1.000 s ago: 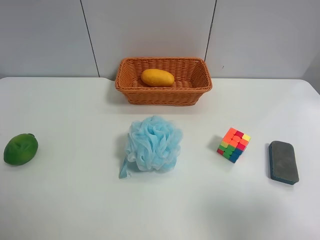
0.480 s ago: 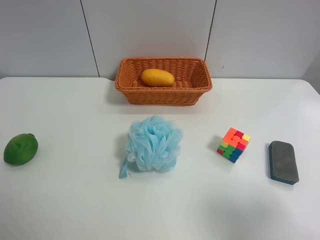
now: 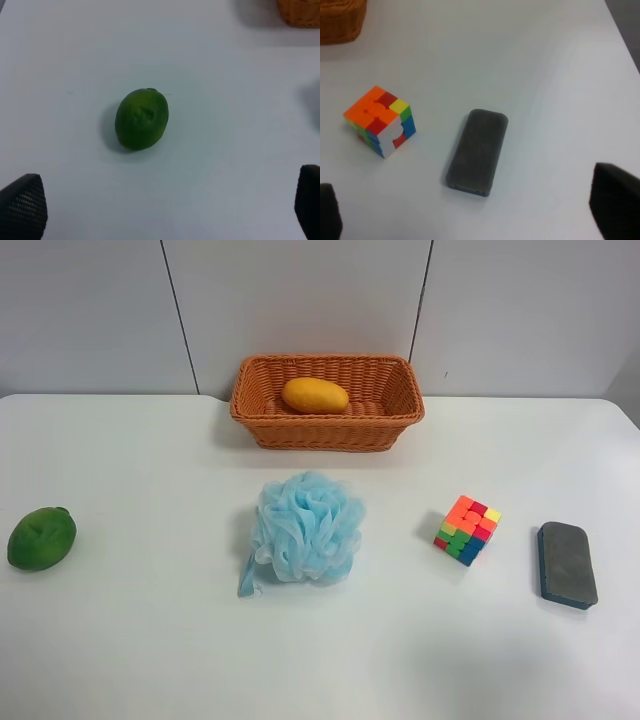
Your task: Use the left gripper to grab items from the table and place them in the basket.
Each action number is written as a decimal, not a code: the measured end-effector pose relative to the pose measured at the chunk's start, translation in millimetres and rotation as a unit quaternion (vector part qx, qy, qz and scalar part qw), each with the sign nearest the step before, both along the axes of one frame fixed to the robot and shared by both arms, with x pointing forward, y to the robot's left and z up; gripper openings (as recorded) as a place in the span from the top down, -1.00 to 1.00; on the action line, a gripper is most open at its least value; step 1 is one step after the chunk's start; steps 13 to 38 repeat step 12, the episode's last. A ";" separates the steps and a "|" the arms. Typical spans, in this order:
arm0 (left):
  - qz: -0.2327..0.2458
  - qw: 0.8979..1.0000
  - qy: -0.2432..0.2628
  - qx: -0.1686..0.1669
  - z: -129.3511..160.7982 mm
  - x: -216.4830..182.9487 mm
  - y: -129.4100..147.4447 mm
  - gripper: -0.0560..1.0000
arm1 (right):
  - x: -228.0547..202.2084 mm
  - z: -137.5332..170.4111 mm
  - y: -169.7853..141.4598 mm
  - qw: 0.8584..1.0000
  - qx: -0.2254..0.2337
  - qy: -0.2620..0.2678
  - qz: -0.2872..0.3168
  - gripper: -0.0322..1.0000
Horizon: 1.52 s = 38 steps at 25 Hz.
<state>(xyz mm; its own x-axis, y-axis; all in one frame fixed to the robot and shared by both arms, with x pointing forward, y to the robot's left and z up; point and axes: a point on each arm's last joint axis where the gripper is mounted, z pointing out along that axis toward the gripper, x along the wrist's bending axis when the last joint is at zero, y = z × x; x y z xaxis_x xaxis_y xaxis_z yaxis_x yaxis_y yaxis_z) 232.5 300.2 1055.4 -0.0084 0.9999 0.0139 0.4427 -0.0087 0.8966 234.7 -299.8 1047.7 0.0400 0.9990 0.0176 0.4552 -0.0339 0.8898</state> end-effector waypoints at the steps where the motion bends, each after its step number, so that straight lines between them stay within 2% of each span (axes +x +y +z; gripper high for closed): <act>1: 0.000 1.000 0.000 0.000 0.0 0.0 0.0 -0.99 | 0.0 0.0 0.0 1.000 0.000 0.000 0.000 -0.99; 38: 0.000 1.000 0.000 0.000 0.0 0.0 0.0 -0.99 | 0.0 0.0 0.0 1.000 0.000 0.000 0.000 -0.99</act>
